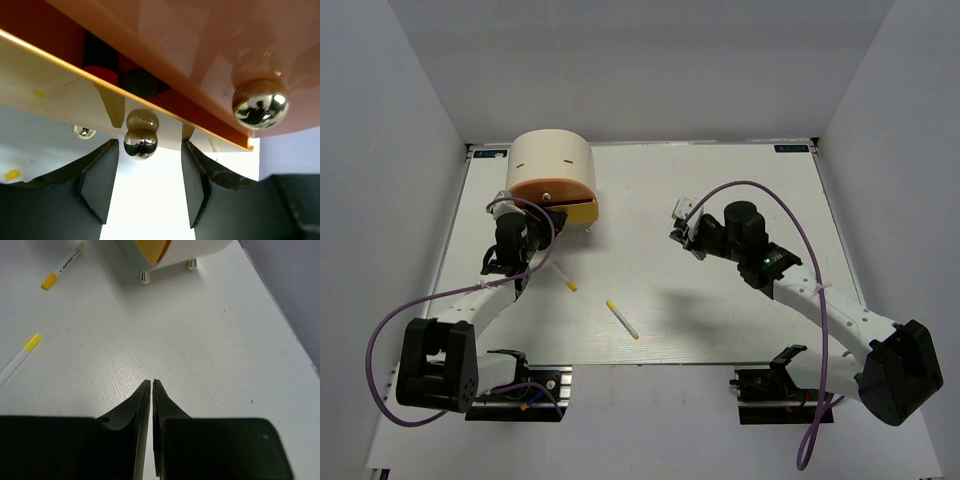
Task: Sort the stationery into containers
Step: Close the drawer in the storage box, then open the drawer in the storage box, then pick up the pen from the center of the board, then place the pen in the storage box, then pick up the pen from the center of the board.
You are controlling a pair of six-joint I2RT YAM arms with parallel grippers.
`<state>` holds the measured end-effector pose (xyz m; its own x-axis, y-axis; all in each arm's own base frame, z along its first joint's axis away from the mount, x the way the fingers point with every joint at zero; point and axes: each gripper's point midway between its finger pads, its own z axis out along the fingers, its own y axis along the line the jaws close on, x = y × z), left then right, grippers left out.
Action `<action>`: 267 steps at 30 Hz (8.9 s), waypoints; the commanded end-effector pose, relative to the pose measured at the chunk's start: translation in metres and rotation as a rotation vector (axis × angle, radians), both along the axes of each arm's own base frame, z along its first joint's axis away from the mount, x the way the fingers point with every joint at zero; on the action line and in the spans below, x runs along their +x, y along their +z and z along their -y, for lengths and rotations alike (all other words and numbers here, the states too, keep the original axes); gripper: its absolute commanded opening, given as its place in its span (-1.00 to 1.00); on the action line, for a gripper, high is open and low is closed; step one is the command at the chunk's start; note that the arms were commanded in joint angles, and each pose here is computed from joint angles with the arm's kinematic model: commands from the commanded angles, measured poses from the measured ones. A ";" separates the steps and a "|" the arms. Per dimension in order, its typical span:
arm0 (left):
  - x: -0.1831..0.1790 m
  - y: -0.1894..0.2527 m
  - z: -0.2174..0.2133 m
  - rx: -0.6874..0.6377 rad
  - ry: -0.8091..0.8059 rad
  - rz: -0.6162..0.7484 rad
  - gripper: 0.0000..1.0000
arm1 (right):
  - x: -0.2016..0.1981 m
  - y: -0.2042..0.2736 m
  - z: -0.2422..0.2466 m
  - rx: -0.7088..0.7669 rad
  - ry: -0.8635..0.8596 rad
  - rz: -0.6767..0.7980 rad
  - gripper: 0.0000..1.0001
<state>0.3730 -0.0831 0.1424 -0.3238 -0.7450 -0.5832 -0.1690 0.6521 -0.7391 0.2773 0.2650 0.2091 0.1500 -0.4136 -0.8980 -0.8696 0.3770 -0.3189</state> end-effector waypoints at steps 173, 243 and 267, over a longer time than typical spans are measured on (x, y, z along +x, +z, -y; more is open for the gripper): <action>-0.119 -0.099 -0.031 0.096 0.097 -0.482 0.50 | 0.093 -0.109 0.016 -0.103 -0.255 -0.749 -1.00; -0.103 -0.099 -0.023 0.067 0.089 -0.501 0.21 | -0.013 0.025 -0.142 -0.026 0.429 0.022 -0.23; -0.169 -0.017 -0.032 -0.012 0.147 -0.371 0.74 | -0.098 -0.075 -0.202 -0.263 0.474 -0.397 -0.05</action>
<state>0.2028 -0.0569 0.0852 -0.4480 -0.7937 -0.4114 -0.5191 0.6056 -0.6031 0.1728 0.4540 0.1196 0.0977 -0.5854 -0.8048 -0.9791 -0.2013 0.0276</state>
